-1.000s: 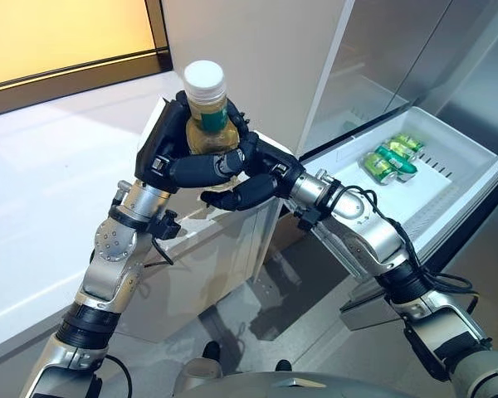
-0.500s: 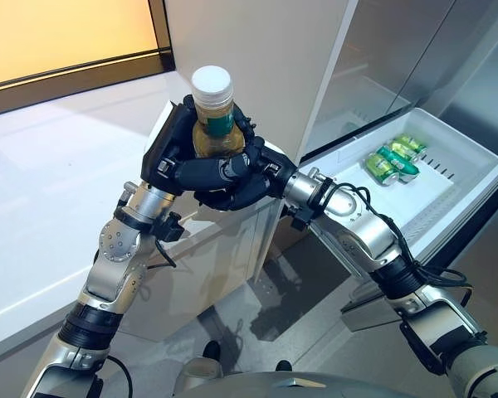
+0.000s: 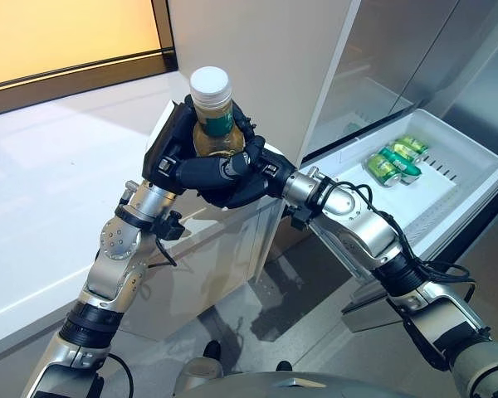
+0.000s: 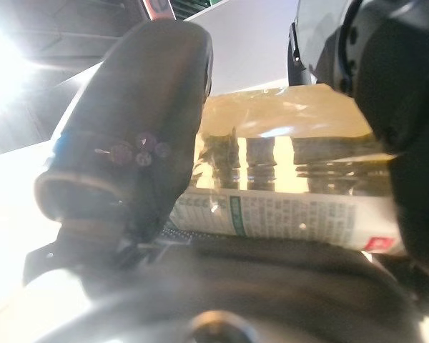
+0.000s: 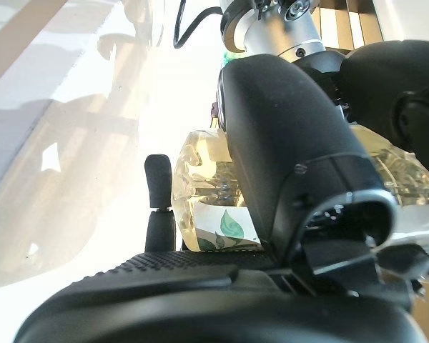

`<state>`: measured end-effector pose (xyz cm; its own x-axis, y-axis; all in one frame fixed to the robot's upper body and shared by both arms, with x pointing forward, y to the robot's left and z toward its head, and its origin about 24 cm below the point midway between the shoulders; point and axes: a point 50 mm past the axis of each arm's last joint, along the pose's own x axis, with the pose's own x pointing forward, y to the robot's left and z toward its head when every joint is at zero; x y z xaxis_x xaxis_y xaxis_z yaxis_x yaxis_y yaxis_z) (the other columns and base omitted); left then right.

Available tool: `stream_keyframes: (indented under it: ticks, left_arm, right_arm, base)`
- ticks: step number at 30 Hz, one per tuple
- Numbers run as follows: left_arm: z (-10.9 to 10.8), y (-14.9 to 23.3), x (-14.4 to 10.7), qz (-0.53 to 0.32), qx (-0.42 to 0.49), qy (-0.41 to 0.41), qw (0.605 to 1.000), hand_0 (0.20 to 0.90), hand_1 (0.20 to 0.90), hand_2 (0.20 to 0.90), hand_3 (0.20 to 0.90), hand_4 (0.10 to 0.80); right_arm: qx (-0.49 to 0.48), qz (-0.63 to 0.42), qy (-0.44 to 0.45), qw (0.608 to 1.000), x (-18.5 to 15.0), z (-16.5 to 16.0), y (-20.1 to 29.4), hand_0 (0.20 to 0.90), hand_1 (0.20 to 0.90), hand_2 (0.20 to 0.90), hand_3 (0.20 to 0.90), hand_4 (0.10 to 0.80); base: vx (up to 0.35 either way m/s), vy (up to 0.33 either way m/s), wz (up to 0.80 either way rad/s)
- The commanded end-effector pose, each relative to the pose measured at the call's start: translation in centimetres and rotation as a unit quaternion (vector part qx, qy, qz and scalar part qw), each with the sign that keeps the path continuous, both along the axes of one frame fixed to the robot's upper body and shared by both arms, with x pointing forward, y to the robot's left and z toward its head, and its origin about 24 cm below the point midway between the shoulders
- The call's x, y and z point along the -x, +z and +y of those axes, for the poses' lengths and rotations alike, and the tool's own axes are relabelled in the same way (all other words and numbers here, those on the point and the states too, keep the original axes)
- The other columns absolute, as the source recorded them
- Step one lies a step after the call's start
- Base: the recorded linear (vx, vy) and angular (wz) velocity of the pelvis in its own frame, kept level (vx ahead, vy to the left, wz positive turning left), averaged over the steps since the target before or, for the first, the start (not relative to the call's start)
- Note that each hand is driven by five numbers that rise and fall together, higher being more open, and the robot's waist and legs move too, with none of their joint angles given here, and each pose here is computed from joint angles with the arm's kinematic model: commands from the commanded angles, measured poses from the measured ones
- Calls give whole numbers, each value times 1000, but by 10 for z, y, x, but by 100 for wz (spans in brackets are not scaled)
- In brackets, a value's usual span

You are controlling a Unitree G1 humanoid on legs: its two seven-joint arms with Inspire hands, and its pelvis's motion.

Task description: Put drinks into fridge and close the fridge

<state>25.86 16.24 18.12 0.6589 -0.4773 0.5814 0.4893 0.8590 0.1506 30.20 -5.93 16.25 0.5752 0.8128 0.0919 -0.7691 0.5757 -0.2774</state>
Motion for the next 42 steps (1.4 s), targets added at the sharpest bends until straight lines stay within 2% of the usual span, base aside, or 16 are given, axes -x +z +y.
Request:
stream_keyframes:
  ticks: [1, 10, 17, 26, 30, 35, 37, 38, 41, 42]
  left_arm:
    - [-21, 69, 14, -189, 51, -72, 978, 900, 900, 900, 900, 800]
    - [-3, 71, 13, -195, 61, -25, 979, 900, 900, 900, 900, 800]
    - [14, 69, 18, -202, 54, 7, 978, 900, 900, 900, 900, 800]
    - [34, 59, 19, -163, 76, 24, 983, 900, 900, 900, 900, 800]
    - [36, 46, 20, -114, 131, -27, 984, 900, 900, 900, 900, 800]
    - [23, 24, 20, -30, 195, -134, 971, 900, 900, 900, 900, 800]
    - [11, 14, 19, 25, 264, -225, 938, 900, 900, 900, 900, 800]
    - [-2, 5, 20, 64, 294, -286, 910, 900, 900, 900, 900, 800]
    - [-36, -12, 28, 132, 323, -413, 841, 900, 900, 900, 900, 800]
    - [-51, -21, 33, 171, 345, -470, 794, 900, 900, 900, 900, 800]
  right_arm:
    - [-125, -111, 41, 985, 3, 17, 72, 300, 300, 300, 200, 100]
    - [-153, -164, 12, 974, 5, -1, 93, 300, 300, 300, 200, 100]
    - [-188, -213, 8, 959, 19, -15, 110, 300, 300, 300, 200, 100]
    - [-221, -258, -10, 940, 36, -37, 125, 300, 300, 300, 200, 100]
    - [-245, -265, -17, 932, 45, -47, 127, 300, 300, 300, 200, 100]
    - [-261, -264, -14, 928, 54, -57, 128, 300, 300, 300, 200, 100]
    - [-262, -275, -22, 925, 55, -61, 130, 300, 300, 300, 200, 100]
    - [-264, -282, -28, 922, 56, -63, 132, 300, 300, 300, 200, 100]
    - [-264, -300, -44, 916, 59, -67, 139, 300, 300, 300, 200, 100]
    - [-264, -303, -47, 915, 59, -69, 141, 300, 300, 300, 200, 100]
  base:
    - [0, 0, 0]
    - [-5, 0, 0]
    - [-13, 0, 0]
    - [0, 0, 0]
    - [0, 0, 0]
    - [-4, 2, -2]
    - [-15, 9, -3]
    - [-18, 5, -3]
    - [-23, -3, -7]
    - [-26, -3, -7]
